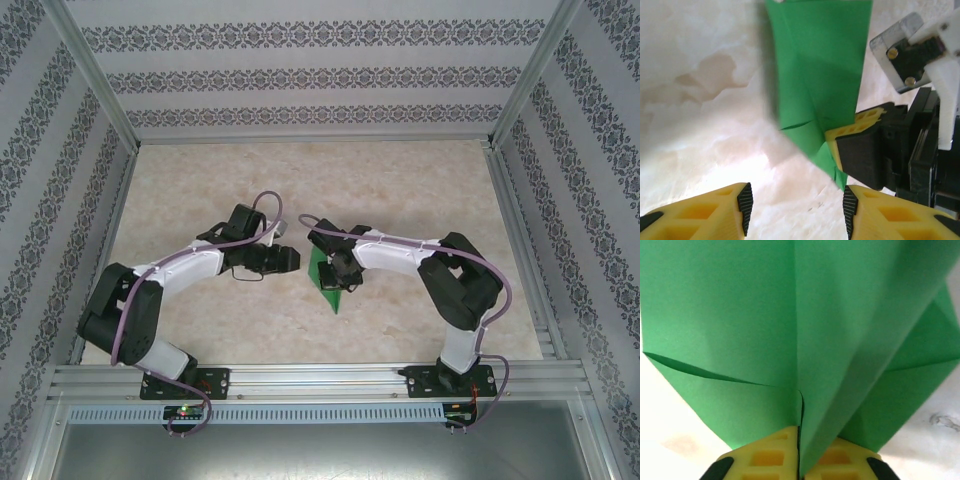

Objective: Fold a paper plane with a square sheet of paper (pick it up from the middle)
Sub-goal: Turn over a paper plane at the center of the table.

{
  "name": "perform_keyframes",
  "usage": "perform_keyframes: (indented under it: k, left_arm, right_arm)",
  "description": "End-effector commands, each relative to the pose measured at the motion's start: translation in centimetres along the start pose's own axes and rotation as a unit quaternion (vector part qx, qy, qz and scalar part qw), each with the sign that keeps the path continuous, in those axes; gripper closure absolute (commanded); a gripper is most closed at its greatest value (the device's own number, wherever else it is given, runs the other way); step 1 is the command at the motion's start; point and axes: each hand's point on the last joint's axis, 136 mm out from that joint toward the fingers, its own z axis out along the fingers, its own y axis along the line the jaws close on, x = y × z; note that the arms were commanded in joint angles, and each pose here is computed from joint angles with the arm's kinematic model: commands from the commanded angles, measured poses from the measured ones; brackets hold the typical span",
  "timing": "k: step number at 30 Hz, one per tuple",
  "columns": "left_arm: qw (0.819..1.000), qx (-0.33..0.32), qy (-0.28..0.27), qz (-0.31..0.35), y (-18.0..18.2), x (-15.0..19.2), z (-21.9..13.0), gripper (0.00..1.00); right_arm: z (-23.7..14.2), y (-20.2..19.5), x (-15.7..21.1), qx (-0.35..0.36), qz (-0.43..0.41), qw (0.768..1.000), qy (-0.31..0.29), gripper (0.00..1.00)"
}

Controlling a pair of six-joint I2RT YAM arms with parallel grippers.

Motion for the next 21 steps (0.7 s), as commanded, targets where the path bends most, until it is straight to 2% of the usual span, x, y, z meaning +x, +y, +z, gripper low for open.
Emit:
perform_keyframes:
  k: [1, 4, 9, 12, 18, 21]
  left_arm:
    - [1.000, -0.019, -0.001, 0.008, 0.5, 0.6, -1.1, 0.43]
    - [1.000, -0.021, -0.001, 0.013, 0.3, 0.6, -1.5, 0.43]
    - [1.000, -0.022, -0.001, 0.016, 0.2, 0.6, -1.8, 0.41]
    - [1.000, -0.022, -0.001, 0.018, 0.1, 0.6, -1.9, 0.41]
    - [0.999, -0.029, -0.005, 0.035, -0.4, -0.2, -2.5, 0.40]
    - [0.997, -0.056, -0.013, 0.053, -0.1, -0.8, -3.3, 0.39]
  right_arm:
    - [0.3, 0.8, 0.0, 0.006, -0.010, 1.000, 0.002, 0.88]
    - [0.1, 1.5, -0.1, -0.004, -0.007, 1.000, 0.000, 0.81]
    - [-0.5, 0.6, -0.2, 0.021, -0.010, 1.000, -0.005, 0.79]
    - [-0.6, 1.2, -0.1, 0.006, -0.011, 1.000, -0.005, 0.77]
    - [-3.2, 1.9, -0.7, -0.013, -0.016, 0.999, -0.026, 0.67]
    - [-4.6, 1.9, -0.6, -0.024, -0.014, 0.999, -0.033, 0.62]
